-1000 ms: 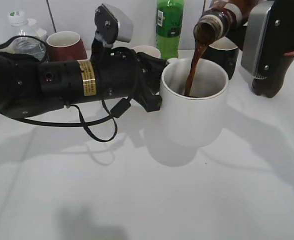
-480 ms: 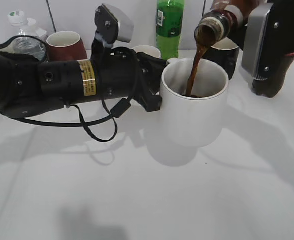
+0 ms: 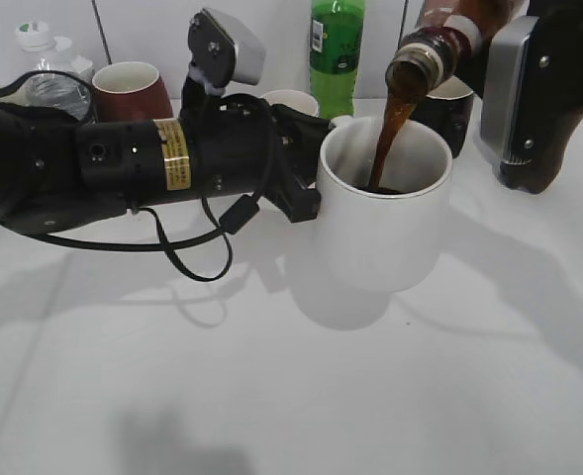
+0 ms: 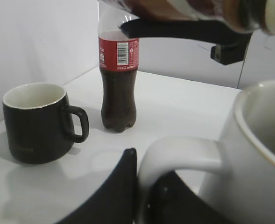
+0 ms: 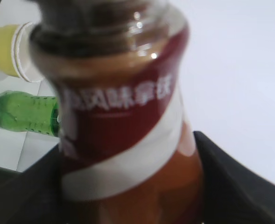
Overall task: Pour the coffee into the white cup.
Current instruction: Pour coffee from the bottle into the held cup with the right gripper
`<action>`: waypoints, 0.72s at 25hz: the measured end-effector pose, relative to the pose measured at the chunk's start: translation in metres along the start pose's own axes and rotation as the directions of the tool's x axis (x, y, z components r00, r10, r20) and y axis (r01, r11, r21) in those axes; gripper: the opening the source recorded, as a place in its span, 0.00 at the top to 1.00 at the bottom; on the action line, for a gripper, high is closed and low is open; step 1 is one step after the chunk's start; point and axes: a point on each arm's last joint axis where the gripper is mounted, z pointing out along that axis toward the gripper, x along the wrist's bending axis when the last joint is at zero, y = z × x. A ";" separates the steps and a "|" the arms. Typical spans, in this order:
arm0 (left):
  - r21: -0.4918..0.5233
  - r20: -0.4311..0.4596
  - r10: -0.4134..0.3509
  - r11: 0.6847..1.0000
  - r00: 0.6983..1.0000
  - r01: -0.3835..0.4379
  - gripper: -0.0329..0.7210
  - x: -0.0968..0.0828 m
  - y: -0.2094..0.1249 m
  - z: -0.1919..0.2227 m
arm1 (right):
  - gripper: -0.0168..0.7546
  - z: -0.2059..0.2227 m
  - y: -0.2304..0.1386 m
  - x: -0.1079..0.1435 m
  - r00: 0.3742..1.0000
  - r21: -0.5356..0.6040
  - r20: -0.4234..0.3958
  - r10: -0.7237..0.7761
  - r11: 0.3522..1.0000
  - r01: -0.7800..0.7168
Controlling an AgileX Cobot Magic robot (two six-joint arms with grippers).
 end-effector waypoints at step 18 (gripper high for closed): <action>0.005 0.002 0.004 1.000 1.000 -0.004 0.90 0.000 0.000 0.000 | 0.29 0.000 0.000 0.000 0.999 0.003 -0.003 -0.051 0.999 0.051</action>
